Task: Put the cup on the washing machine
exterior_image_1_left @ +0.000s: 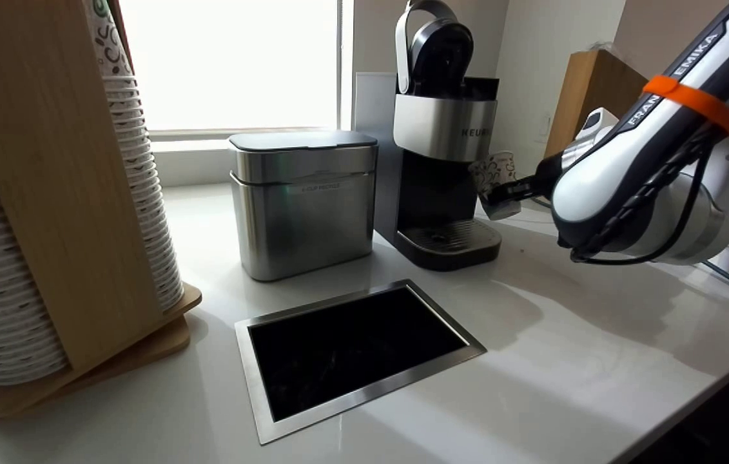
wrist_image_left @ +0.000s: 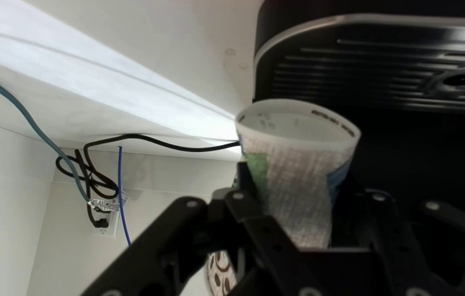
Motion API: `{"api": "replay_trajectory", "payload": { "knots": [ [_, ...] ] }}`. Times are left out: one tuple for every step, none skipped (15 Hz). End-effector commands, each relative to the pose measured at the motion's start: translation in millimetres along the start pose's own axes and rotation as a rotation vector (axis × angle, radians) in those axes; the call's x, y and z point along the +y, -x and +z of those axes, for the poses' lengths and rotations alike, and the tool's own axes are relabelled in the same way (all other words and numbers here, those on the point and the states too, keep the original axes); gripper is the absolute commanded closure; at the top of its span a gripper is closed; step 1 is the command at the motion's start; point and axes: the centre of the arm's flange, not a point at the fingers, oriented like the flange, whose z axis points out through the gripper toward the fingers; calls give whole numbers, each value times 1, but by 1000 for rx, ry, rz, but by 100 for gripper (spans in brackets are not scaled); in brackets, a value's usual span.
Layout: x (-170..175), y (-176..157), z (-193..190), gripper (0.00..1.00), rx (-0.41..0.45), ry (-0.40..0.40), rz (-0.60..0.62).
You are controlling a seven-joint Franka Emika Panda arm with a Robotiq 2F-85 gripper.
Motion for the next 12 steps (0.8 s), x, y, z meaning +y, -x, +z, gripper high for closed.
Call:
{"api": "replay_trajectory", "payload": {
  "knots": [
    [-48,10,13,76,85,31,-26],
    [-59,14,13,76,101,31,-23],
    [-71,21,11,76,121,37,-6],
    [-78,28,12,76,130,38,5],
    [-84,34,12,76,149,57,29],
    [-90,44,11,76,175,89,66],
    [-96,48,7,76,198,111,84],
    [-101,52,8,76,203,148,103],
    [-106,53,11,76,187,179,112],
    [-108,51,18,76,191,192,117],
    [-112,47,22,76,189,229,105],
    [-115,46,25,76,191,243,94]
  ]
}}
